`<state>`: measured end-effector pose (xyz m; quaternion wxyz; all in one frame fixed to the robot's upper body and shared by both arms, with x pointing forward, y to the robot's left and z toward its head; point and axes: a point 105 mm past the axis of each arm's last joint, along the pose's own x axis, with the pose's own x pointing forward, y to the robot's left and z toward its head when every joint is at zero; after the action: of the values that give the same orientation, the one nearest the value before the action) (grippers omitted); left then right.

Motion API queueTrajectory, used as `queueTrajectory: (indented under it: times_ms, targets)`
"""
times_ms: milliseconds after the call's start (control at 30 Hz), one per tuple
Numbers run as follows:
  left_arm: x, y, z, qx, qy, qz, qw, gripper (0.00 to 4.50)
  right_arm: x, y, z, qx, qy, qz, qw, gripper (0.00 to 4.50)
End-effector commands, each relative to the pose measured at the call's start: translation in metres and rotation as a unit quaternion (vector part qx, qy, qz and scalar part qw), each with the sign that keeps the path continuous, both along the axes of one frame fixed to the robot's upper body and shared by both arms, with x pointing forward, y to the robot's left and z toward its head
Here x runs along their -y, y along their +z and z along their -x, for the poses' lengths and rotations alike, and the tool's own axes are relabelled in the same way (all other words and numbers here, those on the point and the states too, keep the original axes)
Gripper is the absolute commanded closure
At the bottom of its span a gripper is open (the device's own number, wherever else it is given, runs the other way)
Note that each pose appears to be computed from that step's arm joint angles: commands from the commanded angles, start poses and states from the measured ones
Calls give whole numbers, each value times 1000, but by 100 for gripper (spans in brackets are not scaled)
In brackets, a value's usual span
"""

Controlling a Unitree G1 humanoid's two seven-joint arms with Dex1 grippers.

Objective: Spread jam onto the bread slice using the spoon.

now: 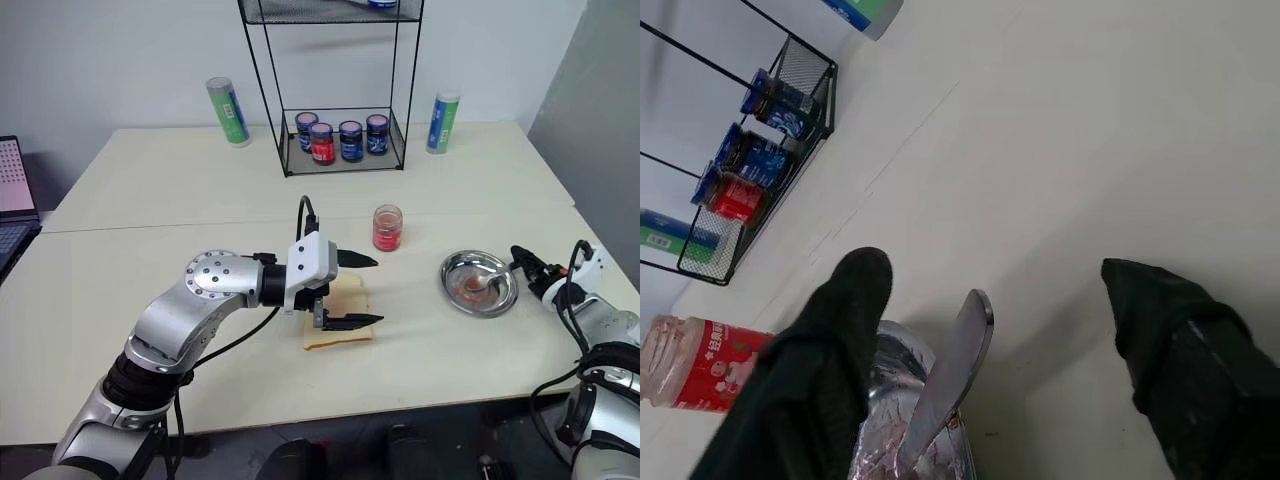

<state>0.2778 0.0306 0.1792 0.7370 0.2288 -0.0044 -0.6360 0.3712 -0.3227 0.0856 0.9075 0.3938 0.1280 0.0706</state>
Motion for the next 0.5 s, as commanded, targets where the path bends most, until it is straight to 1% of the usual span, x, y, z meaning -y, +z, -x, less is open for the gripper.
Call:
queueTrajectory:
  times_ms: [33, 67, 133, 267, 300, 333, 400, 433, 500]
  targets:
    - [-2, 15, -2, 33, 0, 8, 999, 0, -13, 3, -8, 7, 22, -8, 1000, 209]
    - [-3, 16, -3, 34, 2, 8, 999, 0, -12, 3, -8, 7, 20, -7, 1000, 231]
    - [-4, 15, -3, 35, 5, 8, 999, 0, -12, 3, -8, 8, 19, -9, 1000, 256]
    - [-6, 13, -2, 32, 10, 7, 999, 0, -10, 3, -7, 8, 19, -12, 1000, 354]
    - [-6, 13, -2, 32, 10, 7, 999, 0, -10, 3, -6, 8, 19, -12, 1000, 366]
    - [-6, 13, -1, 32, 11, 7, 999, 0, -10, 3, -6, 9, 20, -12, 1000, 395]
    - [-7, 13, -2, 32, 12, 8, 999, 0, -9, 4, -5, 12, 19, -13, 1000, 441]
    - [-7, 13, -2, 32, 13, 7, 999, 0, -7, 7, -4, 16, 17, -16, 1000, 449]
    - [-10, 12, -2, 31, 14, 4, 999, 0, -4, 14, -4, 26, 12, -24, 999, 449]
